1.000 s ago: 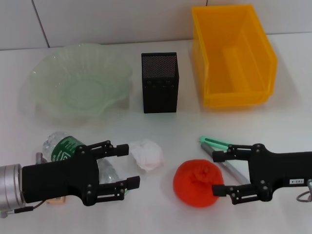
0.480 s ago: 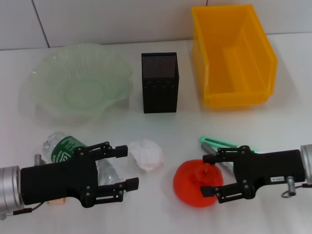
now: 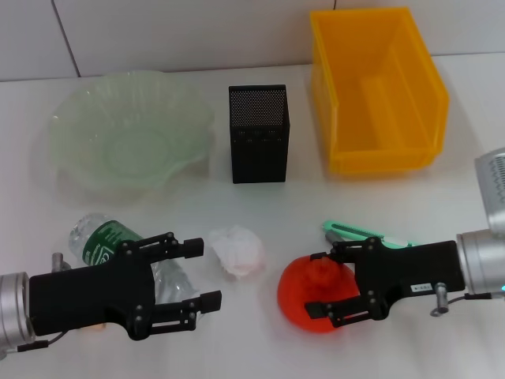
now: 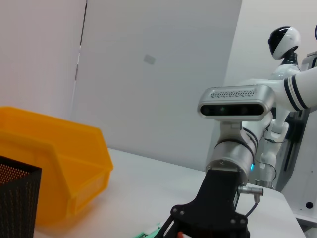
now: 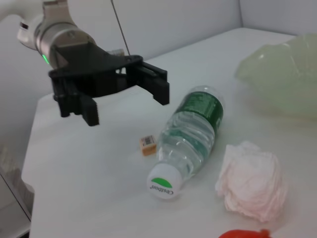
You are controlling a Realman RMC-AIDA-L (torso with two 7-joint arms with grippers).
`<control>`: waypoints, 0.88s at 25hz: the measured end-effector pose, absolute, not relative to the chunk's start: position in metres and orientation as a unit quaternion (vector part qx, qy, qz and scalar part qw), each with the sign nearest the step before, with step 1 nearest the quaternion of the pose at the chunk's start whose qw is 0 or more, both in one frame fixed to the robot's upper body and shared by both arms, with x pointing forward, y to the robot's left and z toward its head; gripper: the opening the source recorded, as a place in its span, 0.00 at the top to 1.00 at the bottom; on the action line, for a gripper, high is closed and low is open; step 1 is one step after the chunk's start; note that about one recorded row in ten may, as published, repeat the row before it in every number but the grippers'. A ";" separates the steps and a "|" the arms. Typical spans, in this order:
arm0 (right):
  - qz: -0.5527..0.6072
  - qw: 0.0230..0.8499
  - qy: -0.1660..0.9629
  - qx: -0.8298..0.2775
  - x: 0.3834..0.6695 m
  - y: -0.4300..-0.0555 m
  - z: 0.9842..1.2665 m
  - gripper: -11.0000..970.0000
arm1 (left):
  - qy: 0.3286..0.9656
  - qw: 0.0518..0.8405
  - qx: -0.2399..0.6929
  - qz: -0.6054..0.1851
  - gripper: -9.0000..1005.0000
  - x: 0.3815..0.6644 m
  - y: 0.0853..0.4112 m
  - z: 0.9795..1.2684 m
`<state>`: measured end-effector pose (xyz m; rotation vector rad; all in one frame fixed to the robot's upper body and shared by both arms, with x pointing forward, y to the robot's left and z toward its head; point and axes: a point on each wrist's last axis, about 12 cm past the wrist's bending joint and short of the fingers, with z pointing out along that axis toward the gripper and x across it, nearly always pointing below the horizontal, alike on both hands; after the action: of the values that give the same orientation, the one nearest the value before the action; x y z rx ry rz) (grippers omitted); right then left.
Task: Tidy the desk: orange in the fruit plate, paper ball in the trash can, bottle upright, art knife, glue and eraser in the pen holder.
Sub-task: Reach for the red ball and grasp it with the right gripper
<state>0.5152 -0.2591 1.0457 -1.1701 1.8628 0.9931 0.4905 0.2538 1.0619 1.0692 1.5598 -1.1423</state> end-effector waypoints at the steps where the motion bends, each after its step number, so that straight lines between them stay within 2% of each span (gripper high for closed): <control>1: 0.383 0.354 0.723 -0.454 0.516 -0.257 1.044 0.15 | 0.630 0.450 0.433 -0.461 0.23 0.490 0.254 1.062; 11: 0.377 0.344 0.727 -0.459 0.522 -0.249 1.042 0.17 | 0.626 0.451 0.436 -0.463 0.23 0.489 0.254 1.063; 13: 0.371 0.349 0.728 -0.458 0.522 -0.251 1.042 0.36 | 0.624 0.452 0.436 -0.464 0.23 0.490 0.253 1.063; 22: 0.377 0.352 0.723 -0.459 0.521 -0.251 1.043 0.49 | 0.624 0.454 0.434 -0.465 0.23 0.490 0.253 1.063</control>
<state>0.5208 -0.2510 1.0432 -1.1881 1.8720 0.9756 0.4897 0.2529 1.0634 1.0720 1.5395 -1.1479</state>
